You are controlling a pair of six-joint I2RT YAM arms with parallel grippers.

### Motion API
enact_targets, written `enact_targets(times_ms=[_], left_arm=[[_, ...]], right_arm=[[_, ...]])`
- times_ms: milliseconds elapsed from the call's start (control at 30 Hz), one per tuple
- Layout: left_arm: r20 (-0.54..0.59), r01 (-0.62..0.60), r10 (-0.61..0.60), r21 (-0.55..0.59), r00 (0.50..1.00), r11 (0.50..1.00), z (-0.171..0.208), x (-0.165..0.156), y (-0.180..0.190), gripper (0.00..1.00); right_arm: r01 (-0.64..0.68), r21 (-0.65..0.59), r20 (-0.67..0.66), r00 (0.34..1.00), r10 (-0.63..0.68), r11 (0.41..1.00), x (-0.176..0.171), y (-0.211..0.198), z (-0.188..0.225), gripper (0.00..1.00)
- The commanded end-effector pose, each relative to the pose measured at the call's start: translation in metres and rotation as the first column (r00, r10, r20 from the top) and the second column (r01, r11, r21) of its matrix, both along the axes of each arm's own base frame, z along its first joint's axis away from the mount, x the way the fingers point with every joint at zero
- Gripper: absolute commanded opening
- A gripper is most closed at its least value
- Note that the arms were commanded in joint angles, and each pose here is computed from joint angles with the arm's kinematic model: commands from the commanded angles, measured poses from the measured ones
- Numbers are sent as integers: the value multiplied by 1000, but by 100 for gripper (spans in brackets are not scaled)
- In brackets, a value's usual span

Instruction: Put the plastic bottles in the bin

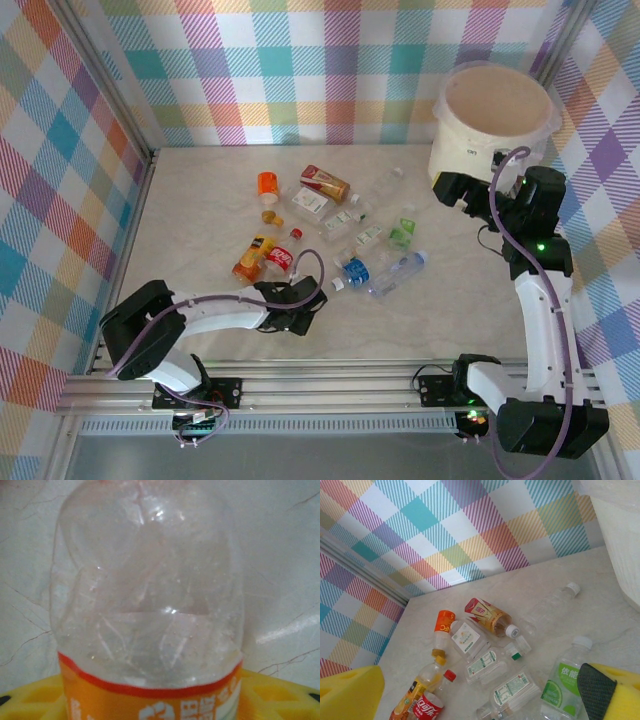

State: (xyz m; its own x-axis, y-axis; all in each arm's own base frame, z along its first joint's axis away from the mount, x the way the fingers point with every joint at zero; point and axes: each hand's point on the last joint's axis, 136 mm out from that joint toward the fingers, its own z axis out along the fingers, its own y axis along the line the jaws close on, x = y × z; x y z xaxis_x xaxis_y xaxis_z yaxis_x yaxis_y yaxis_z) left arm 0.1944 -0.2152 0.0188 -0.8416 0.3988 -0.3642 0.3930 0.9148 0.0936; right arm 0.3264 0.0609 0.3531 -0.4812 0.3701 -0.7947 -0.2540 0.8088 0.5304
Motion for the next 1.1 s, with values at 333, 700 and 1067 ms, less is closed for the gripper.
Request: enact_targets(times_ms=[333, 700, 1067], left_arm=[[22, -82, 86, -136, 996, 987, -5, 1, 1, 46], [99, -61, 146, -582, 984, 811, 82, 39, -37, 38], [325, 245, 79, -832, 942, 498, 227, 65, -76, 35]], right_arm=[[-48, -29, 62, 997, 50, 998, -4, 8, -1, 100], [-246, -14, 44, 968, 246, 969, -23, 53, -11, 100], [-419, 63, 51, 908, 416, 906, -35, 103, -6, 100]])
